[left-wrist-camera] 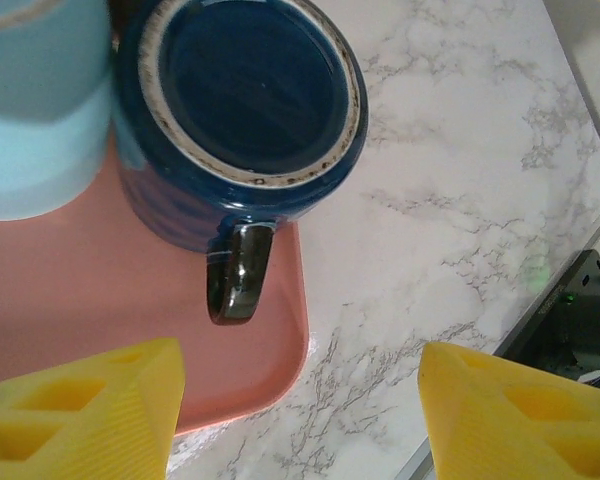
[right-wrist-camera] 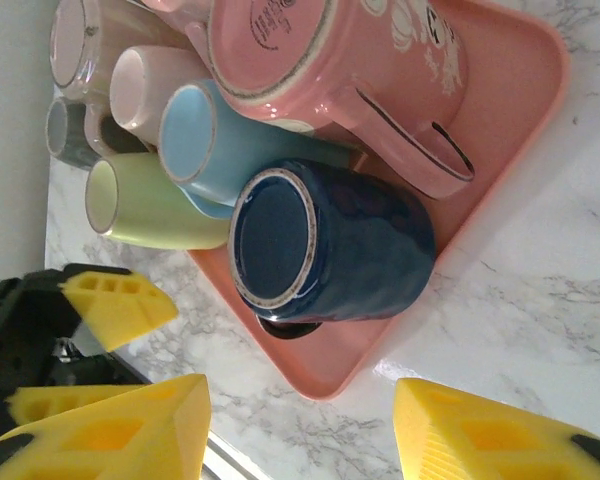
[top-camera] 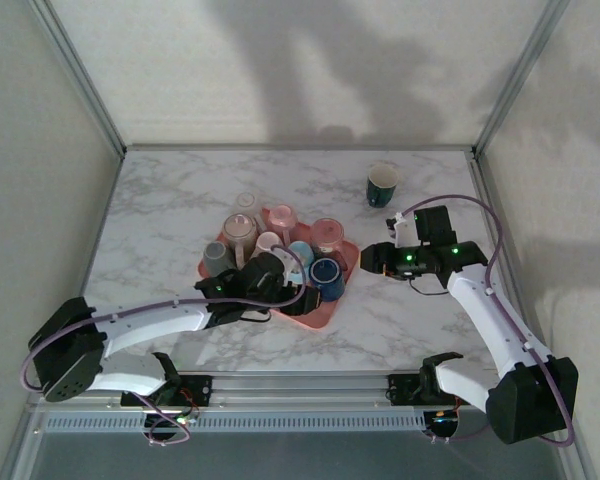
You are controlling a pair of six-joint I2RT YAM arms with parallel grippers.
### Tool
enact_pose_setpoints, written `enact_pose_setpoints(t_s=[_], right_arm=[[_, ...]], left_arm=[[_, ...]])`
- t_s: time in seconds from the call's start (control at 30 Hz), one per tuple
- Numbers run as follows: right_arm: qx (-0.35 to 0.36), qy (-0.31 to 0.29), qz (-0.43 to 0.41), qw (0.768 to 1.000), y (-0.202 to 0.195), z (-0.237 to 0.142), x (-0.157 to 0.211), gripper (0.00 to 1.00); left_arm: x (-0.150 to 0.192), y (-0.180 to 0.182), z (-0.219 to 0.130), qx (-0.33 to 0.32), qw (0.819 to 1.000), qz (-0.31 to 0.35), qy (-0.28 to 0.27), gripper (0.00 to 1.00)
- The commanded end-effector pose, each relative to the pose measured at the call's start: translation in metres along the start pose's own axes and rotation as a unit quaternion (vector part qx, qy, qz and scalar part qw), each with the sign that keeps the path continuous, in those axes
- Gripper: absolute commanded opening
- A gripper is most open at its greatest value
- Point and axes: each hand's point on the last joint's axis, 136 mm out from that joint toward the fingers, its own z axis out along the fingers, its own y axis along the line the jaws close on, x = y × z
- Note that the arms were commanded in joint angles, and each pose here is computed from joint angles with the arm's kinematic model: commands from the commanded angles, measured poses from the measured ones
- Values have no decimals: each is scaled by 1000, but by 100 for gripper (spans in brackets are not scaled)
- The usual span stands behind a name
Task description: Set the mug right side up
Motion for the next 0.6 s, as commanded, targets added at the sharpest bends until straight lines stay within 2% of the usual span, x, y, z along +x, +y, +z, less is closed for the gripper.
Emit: enact_pose_setpoints(t_s=[0.0, 0.3, 0.57], right_arm=[[-17, -1, -2, 1000, 7, -1, 2, 52], [-23, -9, -4, 1000, 11, -4, 0, 52], [-29, 1, 4, 1000, 9, 0, 7, 51]], left_arm=[[3, -7, 10, 17, 1000, 10, -4, 63], [4, 13, 32, -36, 999, 17, 5, 58], [-5, 7, 45, -28, 999, 23, -2, 56]])
